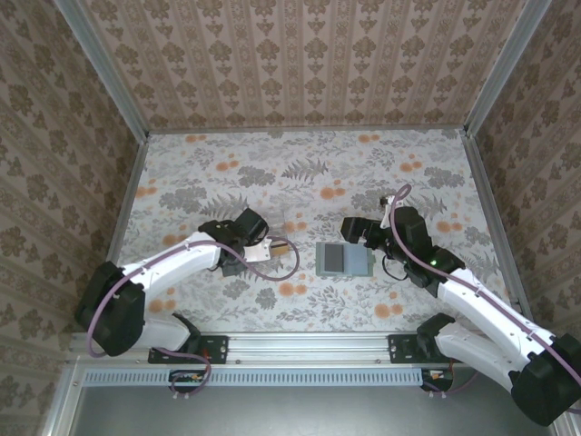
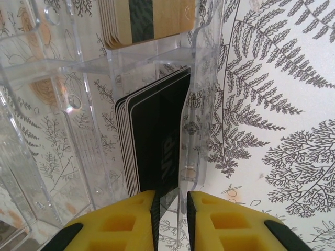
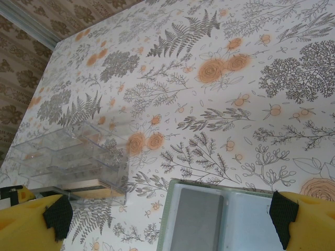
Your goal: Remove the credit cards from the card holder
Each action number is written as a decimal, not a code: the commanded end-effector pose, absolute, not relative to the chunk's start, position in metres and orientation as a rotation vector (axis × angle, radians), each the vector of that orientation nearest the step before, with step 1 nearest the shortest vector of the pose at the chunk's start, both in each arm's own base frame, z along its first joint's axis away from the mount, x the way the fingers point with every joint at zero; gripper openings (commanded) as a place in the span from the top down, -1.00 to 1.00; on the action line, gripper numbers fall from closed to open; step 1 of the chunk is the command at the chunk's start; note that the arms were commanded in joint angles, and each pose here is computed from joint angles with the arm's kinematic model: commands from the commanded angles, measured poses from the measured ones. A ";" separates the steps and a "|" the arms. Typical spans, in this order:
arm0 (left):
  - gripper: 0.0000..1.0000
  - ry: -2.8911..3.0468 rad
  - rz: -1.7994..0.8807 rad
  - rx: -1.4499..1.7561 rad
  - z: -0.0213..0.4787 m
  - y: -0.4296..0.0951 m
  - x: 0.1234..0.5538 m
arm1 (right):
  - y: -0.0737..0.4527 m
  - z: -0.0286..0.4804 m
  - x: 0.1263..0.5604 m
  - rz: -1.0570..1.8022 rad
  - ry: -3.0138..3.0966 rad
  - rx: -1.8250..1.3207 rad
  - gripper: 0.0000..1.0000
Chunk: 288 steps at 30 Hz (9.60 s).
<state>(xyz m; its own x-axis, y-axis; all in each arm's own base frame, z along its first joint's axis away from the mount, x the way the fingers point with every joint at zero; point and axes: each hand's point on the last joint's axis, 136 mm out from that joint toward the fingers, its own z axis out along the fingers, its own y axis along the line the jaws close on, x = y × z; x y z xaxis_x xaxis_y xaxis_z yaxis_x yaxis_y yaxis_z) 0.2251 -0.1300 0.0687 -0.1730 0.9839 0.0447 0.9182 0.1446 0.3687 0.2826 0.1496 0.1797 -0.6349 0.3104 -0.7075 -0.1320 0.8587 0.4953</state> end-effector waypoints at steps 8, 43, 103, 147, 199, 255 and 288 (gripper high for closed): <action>0.46 2.200 0.596 1.823 0.072 -0.124 0.240 | 0.151 0.176 0.281 0.674 2.176 0.135 -1.00; 0.43 2.255 0.512 1.388 0.149 -0.132 0.256 | 0.151 0.175 0.280 0.668 2.177 0.125 -1.00; -0.07 2.650 -0.831 0.370 0.076 -0.388 0.208 | 0.123 0.037 0.255 0.332 2.630 0.243 0.55; -0.05 2.660 -1.084 0.396 0.060 -0.419 0.200 | 0.128 0.015 0.244 0.319 2.705 0.275 0.58; -0.09 2.511 -1.312 0.550 0.103 -0.468 0.193 | 0.115 0.010 0.238 0.464 2.673 0.570 0.37; 0.37 2.684 -1.157 0.337 0.051 -0.441 0.220 | 0.103 0.026 0.264 0.347 2.669 0.475 0.75; 0.63 2.705 -1.229 0.345 0.042 -0.459 0.215 | 0.108 0.018 0.256 0.397 2.692 0.492 0.76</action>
